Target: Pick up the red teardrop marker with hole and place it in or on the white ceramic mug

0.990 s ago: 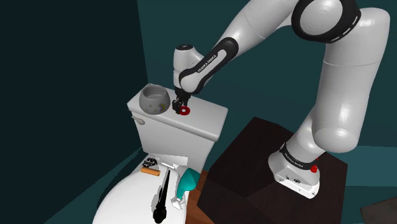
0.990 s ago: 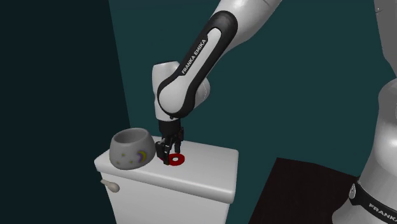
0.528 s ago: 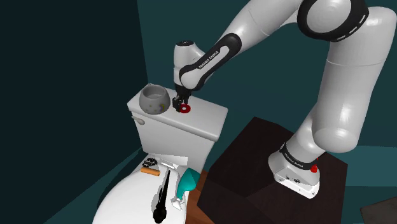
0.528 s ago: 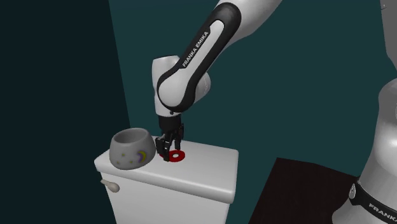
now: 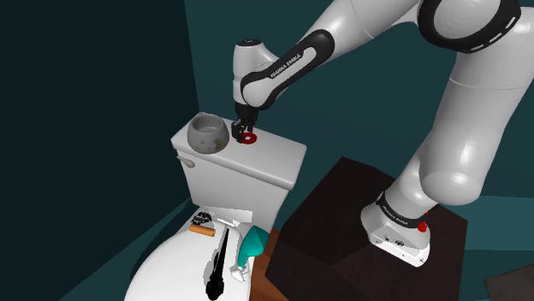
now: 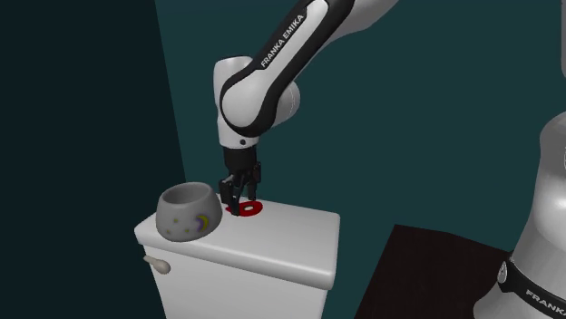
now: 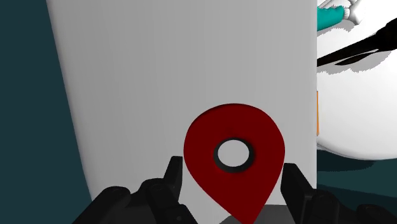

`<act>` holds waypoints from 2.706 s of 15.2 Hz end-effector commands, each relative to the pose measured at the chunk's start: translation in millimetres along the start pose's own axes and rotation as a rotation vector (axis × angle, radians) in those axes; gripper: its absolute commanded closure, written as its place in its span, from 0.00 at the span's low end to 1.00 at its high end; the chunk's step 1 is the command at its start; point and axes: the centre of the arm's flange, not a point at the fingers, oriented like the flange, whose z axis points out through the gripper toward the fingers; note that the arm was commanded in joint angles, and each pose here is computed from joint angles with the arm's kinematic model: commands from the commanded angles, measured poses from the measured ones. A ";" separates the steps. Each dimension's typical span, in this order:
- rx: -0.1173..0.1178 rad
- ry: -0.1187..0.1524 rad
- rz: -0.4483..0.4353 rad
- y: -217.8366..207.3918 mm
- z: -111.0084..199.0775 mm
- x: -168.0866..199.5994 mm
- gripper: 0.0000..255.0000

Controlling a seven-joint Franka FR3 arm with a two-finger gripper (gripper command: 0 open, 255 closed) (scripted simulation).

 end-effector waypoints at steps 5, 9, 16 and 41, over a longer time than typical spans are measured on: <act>0.000 0.000 0.000 0.9 -31.7 -0.1 1.00; 0.000 0.000 0.000 1.0 -52.8 -0.1 1.00; 0.000 0.000 0.000 1.2 -89.8 -0.1 1.00; 0.000 0.000 0.000 -39.5 -82.7 150.1 1.00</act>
